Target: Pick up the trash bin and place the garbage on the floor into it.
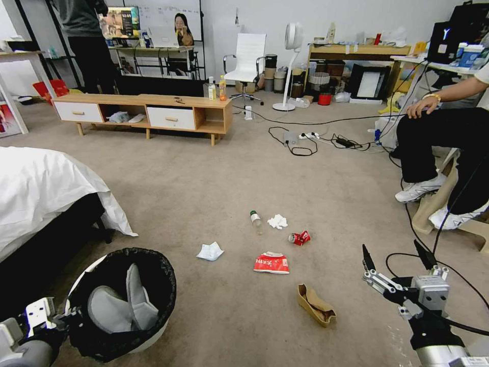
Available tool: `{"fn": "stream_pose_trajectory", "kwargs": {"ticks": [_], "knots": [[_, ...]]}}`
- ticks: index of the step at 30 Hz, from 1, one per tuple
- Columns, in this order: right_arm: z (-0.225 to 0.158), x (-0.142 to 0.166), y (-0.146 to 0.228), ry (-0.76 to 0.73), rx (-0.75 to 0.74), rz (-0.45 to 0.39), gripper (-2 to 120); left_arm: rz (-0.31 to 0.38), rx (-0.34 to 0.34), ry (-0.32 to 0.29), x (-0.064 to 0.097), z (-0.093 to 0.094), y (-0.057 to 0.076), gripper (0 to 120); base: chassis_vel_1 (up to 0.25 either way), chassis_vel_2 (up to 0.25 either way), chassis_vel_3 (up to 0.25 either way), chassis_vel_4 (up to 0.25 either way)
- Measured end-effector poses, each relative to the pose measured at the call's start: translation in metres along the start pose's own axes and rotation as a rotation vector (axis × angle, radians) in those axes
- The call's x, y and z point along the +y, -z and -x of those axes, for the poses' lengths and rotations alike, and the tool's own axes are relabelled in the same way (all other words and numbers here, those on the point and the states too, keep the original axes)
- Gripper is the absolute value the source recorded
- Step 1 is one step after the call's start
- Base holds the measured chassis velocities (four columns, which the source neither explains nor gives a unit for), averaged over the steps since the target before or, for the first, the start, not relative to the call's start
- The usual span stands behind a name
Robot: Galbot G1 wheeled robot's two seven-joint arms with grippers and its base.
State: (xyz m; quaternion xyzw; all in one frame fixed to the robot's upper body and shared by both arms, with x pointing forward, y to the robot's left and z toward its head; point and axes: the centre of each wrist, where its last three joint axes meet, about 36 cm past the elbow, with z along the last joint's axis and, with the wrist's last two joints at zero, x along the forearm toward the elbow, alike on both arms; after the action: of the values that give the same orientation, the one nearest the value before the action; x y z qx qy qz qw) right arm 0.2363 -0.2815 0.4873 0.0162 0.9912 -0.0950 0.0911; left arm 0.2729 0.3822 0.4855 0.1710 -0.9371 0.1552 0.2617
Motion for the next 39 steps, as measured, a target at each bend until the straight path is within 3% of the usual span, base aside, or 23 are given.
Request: {"fn": "stream_pose_trajectory", "kwargs": {"ticks": [23, 30, 39], "knots": [[0.007, -0.001, 0.013, 0.025, 0.062, -0.034, 100, 0.008, 0.008, -0.008, -0.001, 0.003, -0.003, 2, 0.0, 0.0, 0.0, 0.0], [0.016, -0.001, 0.021, 0.056, 0.165, 0.019, 100, 0.009, 0.009, -0.007, -0.003, 0.002, -0.006, 2, 0.0, 0.0, 0.0, 0.0], [0.041, -0.006, 0.0, 0.137, 0.336, 0.095, 100, 0.01, 0.017, 0.006, -0.002, 0.001, -0.013, 2, 0.0, 0.0, 0.0, 0.0]]}}
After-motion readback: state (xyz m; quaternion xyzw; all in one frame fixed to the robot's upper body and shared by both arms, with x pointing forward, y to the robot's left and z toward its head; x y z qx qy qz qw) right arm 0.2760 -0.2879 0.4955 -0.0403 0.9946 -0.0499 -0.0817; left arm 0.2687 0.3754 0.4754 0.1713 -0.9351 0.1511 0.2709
